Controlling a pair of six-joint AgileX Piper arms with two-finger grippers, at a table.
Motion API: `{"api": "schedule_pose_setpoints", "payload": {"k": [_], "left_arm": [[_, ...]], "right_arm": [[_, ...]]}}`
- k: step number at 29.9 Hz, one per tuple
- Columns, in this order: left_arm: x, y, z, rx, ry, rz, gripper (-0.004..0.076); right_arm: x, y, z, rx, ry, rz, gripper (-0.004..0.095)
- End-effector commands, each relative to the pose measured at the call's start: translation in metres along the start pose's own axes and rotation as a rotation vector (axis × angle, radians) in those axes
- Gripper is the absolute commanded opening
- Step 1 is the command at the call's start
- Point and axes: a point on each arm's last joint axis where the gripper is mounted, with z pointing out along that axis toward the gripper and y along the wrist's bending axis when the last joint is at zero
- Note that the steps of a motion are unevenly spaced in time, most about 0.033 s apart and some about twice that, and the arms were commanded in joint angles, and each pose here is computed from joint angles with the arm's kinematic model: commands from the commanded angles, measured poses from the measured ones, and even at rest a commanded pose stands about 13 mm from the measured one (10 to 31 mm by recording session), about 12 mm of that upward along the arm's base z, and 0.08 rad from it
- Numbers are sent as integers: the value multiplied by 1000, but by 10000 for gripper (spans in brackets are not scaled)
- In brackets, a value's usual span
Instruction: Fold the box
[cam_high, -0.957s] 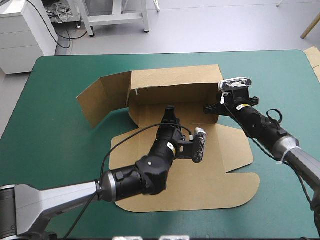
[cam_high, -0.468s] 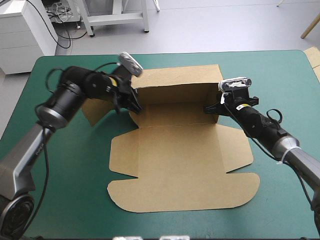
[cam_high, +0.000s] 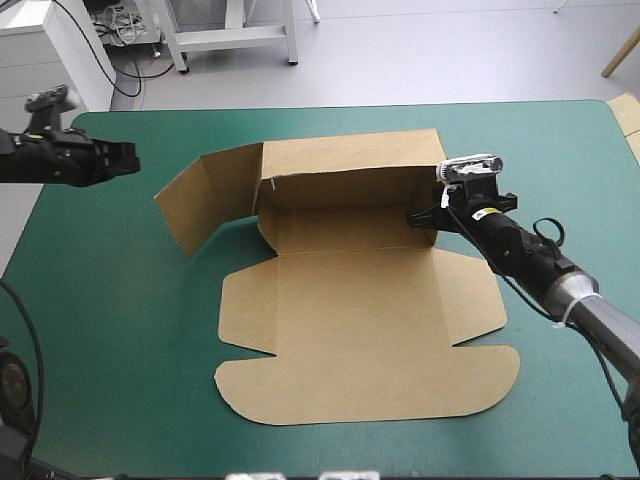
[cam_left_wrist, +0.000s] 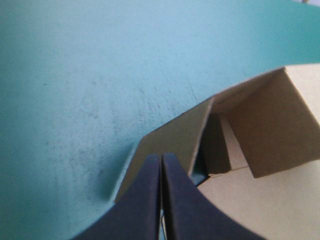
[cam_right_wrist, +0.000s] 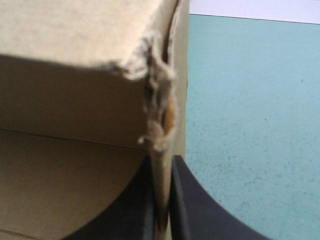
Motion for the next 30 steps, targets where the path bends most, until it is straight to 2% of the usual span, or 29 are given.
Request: {"api": "schedule_pose_setpoints", "payload": {"k": [1,6,13,17,21,27,30], "left_arm": [[1,14,-32,12,-100,-87,-8],[27,52,-38,26,-157,-276,-8],[69,75,-44,23,-244,-472,-8],[77,77,-45,19,-250,-502,-8],[80,74,-45,45,-215,-499,-8],[80,74,-44,42,-210,-497,-8],[81,74,-44,36,-206,-494,-8]], "right_arm": [[-25,-4,-12,34,-124,2,-21],[-25,-4,-12,34,-122,2,-21],[-23,-3,-11,19,-96,-6,-20],[-16,1,-11,-27,-21,-8,-20],[-22,3,-12,-41,-23,14,-14],[-66,15,-25,-161,27,71,-13],[-85,15,-37,-151,117,131,-14]]}}
